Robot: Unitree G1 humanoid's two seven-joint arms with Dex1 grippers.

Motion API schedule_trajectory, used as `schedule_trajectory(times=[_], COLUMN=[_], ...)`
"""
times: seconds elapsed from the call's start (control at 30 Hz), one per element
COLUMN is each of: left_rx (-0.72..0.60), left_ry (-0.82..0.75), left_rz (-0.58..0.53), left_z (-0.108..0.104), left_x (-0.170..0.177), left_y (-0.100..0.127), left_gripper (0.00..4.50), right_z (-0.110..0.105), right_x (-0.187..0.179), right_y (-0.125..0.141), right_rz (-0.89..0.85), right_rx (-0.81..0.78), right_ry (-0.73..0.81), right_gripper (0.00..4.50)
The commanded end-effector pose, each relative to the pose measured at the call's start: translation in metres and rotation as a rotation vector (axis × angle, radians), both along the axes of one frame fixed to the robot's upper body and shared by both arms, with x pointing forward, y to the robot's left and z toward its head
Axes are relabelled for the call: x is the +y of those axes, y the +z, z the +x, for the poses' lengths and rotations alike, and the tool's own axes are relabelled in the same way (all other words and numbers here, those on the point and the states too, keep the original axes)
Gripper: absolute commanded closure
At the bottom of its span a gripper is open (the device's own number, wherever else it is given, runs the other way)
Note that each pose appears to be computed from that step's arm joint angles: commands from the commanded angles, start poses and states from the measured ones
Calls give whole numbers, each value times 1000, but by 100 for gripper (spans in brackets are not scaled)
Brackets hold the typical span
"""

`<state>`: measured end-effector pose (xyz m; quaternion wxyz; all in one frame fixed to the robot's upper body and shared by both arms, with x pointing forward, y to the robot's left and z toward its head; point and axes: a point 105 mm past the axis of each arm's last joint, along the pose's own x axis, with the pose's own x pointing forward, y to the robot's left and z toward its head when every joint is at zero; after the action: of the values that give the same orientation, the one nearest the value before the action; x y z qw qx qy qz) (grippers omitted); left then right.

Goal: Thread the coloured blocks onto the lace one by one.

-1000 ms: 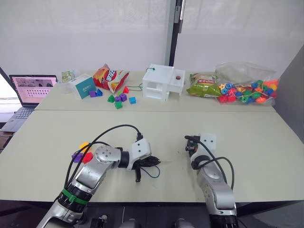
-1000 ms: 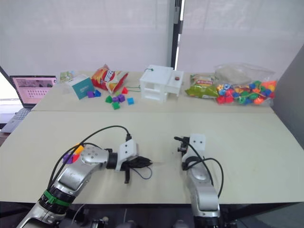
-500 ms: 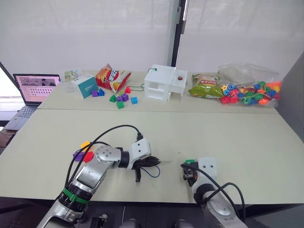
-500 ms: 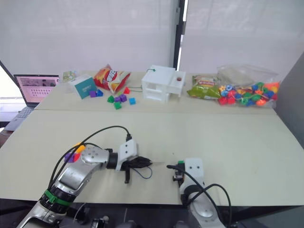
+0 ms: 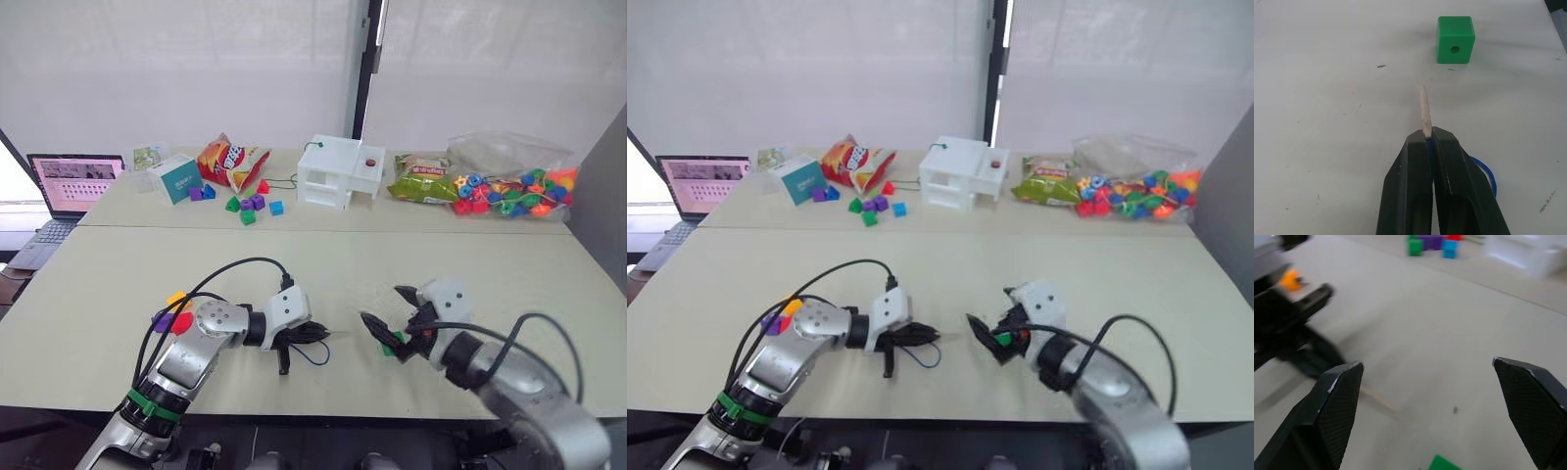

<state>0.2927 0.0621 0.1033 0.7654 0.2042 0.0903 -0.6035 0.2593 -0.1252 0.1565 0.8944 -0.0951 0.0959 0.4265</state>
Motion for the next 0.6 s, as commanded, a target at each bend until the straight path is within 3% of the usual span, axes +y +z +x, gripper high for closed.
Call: schedule_trajectory(times=[0.03,0.23,0.57,0.6], left_rx=[-31,-3,28,21], left_ry=[-34,-52,-60,-64], left_rz=[-35,-61,-59,-56], left_z=[-8,-18,-25,-24], left_x=[-6,-15,-25,-28], left_y=[13,18,13,13], left_gripper=[450,450,450,450], right_z=[-5,7,37,38], right_x=[-12,-35,-40,-40], right_y=[4,-34,-58,-60], right_rz=[-13,-323,-465,-461], right_rx=[94,101,36,40], right_ry=[233,459,538,539], right_gripper=[4,4,4,28])
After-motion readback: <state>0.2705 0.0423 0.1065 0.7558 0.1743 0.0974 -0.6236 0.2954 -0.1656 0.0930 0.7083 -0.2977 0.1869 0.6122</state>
